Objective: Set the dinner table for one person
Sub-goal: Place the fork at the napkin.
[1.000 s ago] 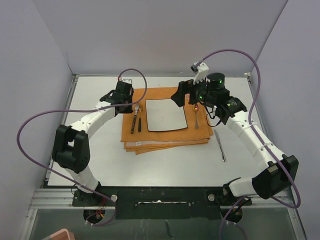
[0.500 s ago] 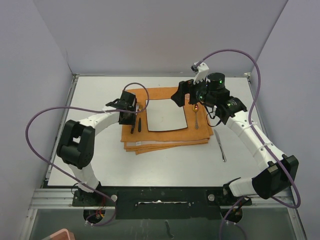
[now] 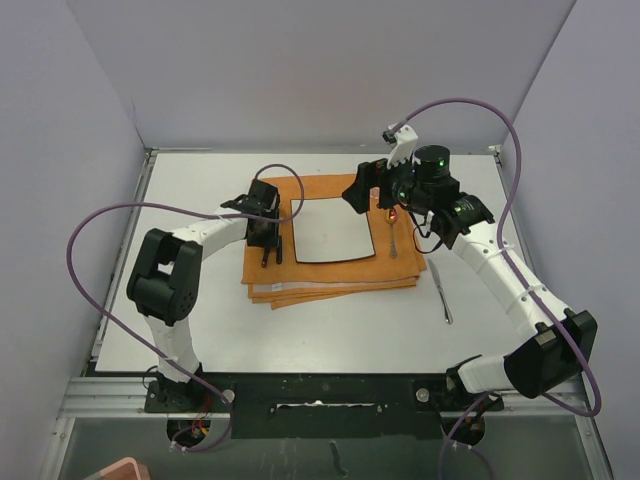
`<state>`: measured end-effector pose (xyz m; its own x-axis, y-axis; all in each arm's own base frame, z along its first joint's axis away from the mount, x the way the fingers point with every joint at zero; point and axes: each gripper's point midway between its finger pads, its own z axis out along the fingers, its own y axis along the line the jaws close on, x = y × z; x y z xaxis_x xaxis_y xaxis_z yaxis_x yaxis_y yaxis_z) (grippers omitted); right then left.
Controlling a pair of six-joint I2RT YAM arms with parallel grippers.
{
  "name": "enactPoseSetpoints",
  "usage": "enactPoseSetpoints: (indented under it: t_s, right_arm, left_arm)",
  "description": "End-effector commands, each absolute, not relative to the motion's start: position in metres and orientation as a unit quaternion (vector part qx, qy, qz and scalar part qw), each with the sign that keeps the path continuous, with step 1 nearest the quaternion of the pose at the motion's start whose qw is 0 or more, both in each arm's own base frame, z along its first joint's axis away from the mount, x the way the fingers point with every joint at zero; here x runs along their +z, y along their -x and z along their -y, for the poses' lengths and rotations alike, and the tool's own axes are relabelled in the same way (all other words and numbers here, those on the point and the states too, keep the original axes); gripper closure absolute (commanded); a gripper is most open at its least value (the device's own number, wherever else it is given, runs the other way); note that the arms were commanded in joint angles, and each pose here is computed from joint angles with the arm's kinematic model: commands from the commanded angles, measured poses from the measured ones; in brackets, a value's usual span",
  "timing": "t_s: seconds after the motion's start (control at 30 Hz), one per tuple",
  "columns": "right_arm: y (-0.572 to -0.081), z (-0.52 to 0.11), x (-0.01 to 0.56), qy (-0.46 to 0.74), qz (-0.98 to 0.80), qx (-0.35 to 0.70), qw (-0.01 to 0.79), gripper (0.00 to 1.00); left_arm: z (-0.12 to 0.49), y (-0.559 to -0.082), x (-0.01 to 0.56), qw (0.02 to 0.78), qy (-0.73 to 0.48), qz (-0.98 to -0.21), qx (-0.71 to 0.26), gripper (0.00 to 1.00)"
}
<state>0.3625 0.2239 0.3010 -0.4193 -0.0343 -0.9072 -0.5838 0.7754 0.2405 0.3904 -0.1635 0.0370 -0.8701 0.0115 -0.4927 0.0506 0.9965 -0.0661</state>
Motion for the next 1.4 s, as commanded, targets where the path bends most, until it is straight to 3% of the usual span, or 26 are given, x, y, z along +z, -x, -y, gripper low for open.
enactPoseSetpoints:
  t_s: [0.0, 0.27, 0.3, 0.37, 0.4, 1.37]
  right_arm:
    - [-0.365, -0.22, 0.339, 0.192, -0.764, 0.278, 0.55, 0.02]
    - [-0.365, -0.221, 0.336, 0.191, -0.765, 0.28, 0.547, 0.02]
    - [-0.365, -0.221, 0.336, 0.192, -0.765, 0.28, 0.547, 0.02]
    - [-0.365, -0.221, 0.336, 0.19, -0.765, 0.28, 0.547, 0.02]
    - [-0.365, -0.221, 0.336, 0.19, -0.765, 0.281, 0.547, 0.02]
    - [-0.364, -0.225, 0.335, 0.195, -0.763, 0.287, 0.545, 0.02]
  left_arm:
    - [0.178, -0.408, 0.043, 0.277, -0.013, -0.959, -0.058, 0.69]
    - [0.169, -0.404, 0.04, 0.277, -0.009, -0.96, -0.044, 0.74]
    - [0.169, -0.404, 0.041, 0.278, -0.009, -0.96, -0.043, 0.77]
    - [0.168, -0.404, 0.044, 0.281, -0.009, -0.959, -0.044, 0.96]
    - [0.168, -0.405, 0.044, 0.282, -0.01, -0.958, -0.044, 1.0]
    - [0.159, -0.406, 0.077, 0.315, 0.046, -0.948, -0.026, 1.0]
